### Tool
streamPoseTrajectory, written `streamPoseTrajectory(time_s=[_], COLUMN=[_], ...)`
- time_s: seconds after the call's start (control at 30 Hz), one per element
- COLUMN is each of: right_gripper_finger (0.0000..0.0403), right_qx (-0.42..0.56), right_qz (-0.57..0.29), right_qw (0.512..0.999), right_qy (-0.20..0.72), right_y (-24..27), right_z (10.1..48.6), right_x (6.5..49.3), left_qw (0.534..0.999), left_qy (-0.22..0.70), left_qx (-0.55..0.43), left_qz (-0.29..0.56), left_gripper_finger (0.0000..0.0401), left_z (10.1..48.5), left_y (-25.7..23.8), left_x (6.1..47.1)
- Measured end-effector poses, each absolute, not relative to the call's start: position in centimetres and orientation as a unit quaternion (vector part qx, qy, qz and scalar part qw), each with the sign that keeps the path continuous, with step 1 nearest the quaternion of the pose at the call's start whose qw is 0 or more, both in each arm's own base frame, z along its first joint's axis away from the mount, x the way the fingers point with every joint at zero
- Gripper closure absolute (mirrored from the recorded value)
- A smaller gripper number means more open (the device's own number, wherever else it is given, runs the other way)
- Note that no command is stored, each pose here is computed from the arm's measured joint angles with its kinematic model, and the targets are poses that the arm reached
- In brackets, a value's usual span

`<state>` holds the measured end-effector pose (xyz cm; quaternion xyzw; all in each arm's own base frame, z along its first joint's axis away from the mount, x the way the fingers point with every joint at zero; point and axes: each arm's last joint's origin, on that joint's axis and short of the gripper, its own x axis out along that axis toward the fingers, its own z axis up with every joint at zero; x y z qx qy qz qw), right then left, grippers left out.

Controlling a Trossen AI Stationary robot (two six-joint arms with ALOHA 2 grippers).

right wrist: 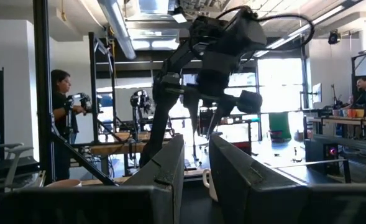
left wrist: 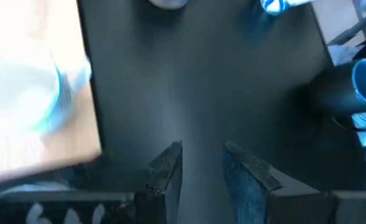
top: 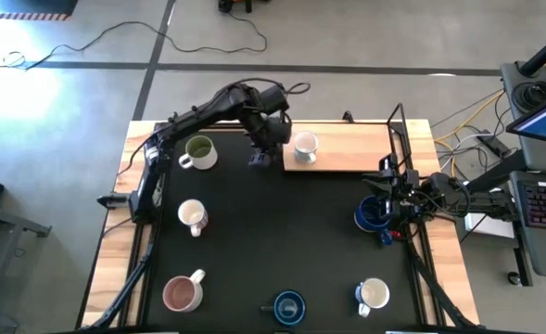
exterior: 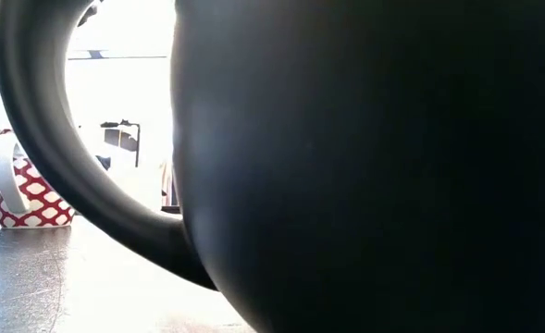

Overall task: Place coffee mugs
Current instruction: Put the light blue patterned mug on the shelf

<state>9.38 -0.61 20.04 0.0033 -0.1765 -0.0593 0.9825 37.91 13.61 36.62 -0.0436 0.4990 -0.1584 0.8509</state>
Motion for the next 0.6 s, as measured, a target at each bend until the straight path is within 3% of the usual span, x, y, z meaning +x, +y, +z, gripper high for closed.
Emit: streamPoseTrajectory(time_s=[0.27, 0.43, 0.6], right_gripper_finger=[0.0337, 0.0337, 0.0337], right_qx=[0.004, 0.015, 0.015], right_qz=[-0.059, -0.057, -0.058], right_qw=[0.983, 0.988, 0.990], right_qy=[-0.171, -0.144, -0.125], right_y=[-0.6, -0.6, -0.6], right_z=[19.9, 19.4, 19.1], right_x=[9.4, 9.6, 9.7], left_qw=[0.837, 0.880, 0.936], left_qy=[0.532, 0.470, 0.350], left_qx=[-0.071, -0.055, -0.032], left_qz=[-0.103, -0.042, 0.010], left_gripper_finger=[0.0321, 0.0322, 0.0322], left_z=[36.1, 34.2, 32.5], left_y=[12.5, 10.8, 9.5], left_x=[32.8, 28.6, 25.3])
